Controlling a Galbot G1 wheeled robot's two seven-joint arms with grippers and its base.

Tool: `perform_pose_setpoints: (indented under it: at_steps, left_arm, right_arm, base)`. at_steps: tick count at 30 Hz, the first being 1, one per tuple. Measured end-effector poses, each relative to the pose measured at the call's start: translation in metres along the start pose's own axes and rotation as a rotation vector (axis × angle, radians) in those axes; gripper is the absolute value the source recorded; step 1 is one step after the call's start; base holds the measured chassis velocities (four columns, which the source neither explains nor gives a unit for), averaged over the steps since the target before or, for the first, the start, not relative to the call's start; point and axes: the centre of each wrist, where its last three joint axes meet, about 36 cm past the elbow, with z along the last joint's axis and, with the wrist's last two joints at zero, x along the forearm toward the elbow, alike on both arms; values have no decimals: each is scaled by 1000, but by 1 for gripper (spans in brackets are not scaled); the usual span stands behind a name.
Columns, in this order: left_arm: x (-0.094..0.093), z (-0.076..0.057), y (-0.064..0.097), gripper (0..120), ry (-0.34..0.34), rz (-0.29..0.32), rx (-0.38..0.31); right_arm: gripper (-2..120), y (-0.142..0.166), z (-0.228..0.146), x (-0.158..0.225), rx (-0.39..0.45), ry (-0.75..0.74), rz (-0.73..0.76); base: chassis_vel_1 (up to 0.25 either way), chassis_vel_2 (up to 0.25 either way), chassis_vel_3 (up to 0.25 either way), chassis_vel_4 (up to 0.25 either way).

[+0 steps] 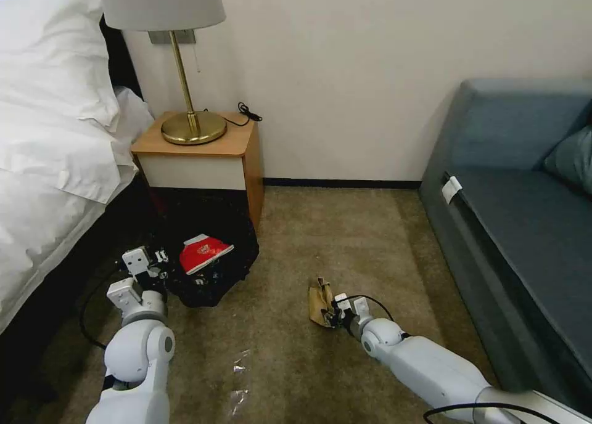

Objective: Pick up the trash bin, then pick up the garbage on the floor and place it into the trash bin.

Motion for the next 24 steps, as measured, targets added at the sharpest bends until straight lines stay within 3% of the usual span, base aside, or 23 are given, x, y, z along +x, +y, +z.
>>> perform_pose_setpoints:
  at_steps: [2,6,24]
  left_arm:
    - [-2,-1,0,4,-2,1,4]
    - [-4,-1,-1,4,-4,3,5]
    - [-7,-2,-4,4,-5,9,11]
  right_arm:
    - [9,0,0,1,4,-4,1]
    - [0,0,1,1,7,-7,2]
    - [0,-5,-13,2,2,-76,26]
  base:
    - [0,0,0,0]
    - [0,0,0,0]
    - [0,0,0,0]
